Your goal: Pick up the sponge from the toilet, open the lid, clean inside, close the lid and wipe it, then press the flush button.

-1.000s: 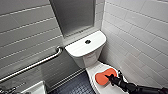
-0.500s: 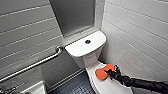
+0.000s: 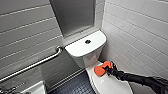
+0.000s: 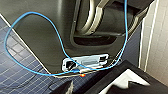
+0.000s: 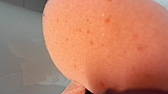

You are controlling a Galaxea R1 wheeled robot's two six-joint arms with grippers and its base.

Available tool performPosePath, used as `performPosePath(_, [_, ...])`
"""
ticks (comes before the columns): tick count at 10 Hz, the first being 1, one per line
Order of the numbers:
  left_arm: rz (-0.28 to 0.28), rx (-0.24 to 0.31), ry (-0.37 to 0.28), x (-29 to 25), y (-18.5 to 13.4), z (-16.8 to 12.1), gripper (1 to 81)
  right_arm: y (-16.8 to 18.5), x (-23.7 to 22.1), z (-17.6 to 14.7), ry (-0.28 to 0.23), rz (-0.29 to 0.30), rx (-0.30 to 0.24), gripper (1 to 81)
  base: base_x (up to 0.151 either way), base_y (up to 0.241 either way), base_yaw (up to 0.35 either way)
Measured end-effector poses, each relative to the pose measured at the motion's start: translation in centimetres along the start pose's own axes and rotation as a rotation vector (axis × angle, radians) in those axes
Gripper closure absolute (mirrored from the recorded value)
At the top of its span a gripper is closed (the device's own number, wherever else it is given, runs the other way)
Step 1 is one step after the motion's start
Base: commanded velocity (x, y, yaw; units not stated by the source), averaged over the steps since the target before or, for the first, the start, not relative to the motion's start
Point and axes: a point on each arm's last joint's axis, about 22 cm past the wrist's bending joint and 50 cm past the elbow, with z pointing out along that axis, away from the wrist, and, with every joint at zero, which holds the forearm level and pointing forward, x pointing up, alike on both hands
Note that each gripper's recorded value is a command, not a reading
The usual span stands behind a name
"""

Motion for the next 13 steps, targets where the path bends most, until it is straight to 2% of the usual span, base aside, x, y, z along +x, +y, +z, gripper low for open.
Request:
performPosePath(2, [0.000,0.000,0.000,0.0,0.0,0.0,1.0,1.7,-0.7,0.9,-0.003,0.016,-0.037,81.1,0.000,0.000,0.000])
performPosePath(4, [0.000,0.000,0.000,0.0,0.0,0.0,1.0,5.2,-2.1,0.7,0.003,0.046,-0.083,81.1,0.000,0.000,0.000])
performPosePath(7, [0.000,0.000,0.001,0.0,0.0,0.0,1.0,6.6,-2.3,-0.2,0.004,0.075,-0.094,81.1,0.000,0.000,0.000])
performPosePath(10, [0.000,0.000,0.000,0.0,0.0,0.0,1.0,9.3,-4.1,-3.3,-0.009,0.118,-0.096,81.1,0.000,0.000,0.000])
performPosePath(13, [0.000,0.000,0.001,0.0,0.0,0.0,1.0,12.9,-6.2,-8.5,-0.019,0.171,-0.118,81.1,0.000,0.000,0.000])
